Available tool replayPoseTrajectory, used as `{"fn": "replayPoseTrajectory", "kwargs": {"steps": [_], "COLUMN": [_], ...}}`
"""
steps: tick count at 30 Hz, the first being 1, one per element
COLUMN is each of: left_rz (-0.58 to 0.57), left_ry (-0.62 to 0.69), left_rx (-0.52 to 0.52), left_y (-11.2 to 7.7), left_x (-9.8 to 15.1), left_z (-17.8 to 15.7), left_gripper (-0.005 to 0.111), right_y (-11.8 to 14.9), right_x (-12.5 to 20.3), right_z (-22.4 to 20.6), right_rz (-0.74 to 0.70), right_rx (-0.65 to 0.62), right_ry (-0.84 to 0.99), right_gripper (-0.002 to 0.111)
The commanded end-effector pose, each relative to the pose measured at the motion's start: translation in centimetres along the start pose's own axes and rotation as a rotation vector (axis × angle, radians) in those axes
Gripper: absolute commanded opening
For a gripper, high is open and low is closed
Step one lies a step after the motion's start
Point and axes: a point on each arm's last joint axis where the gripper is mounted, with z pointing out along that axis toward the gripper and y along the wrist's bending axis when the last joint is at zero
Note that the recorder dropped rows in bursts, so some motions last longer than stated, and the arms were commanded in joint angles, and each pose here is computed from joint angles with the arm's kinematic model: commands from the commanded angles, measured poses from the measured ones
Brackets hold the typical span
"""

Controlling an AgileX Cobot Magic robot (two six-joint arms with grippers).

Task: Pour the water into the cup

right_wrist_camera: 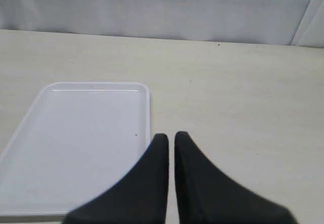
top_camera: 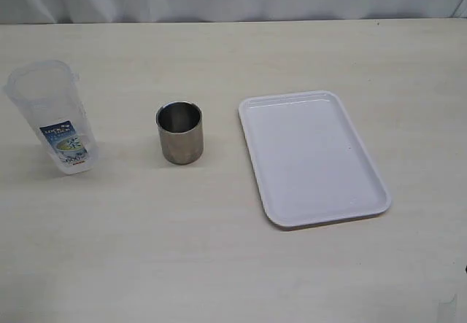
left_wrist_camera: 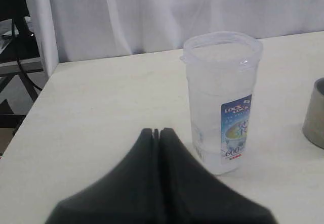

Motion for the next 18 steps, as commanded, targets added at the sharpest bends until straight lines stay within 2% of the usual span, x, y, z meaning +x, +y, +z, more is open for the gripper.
{"fn": "replayPoseTrajectory", "kwargs": {"steps": [1, 6, 15, 18], "left_rz": [0.054, -0.044, -0.052, -0.054], "left_ry": [-0.048, -0.236, -0.550, -0.608], "left_rx": [-0.021, -0.011, -0.042, -0.047], "left_y": [0.2, 0.1, 0.5, 0.5], "left_x": [-0.4, -2.1, -4.7, -5.1], "left_z": [0.0, -0.2, -1.3, -1.6], "left_gripper": [0.000, 0.000, 0.000, 0.000], "right_y": [0.0, 0.0, 0.1, 0.1], "right_x": [0.1, -0.7, -3.4, -4.4], "right_z": [0.0, 0.0, -0.7, -1.2], "right_rz": [0.004, 0.000, -0.023, 0.001], "right_rx": [-0.002, -0.002, -0.005, -0.011], "right_ry": [-0.004, -0.088, -0.398, -0.511], "right_gripper": [0.004, 0.004, 0.004, 0.004]}}
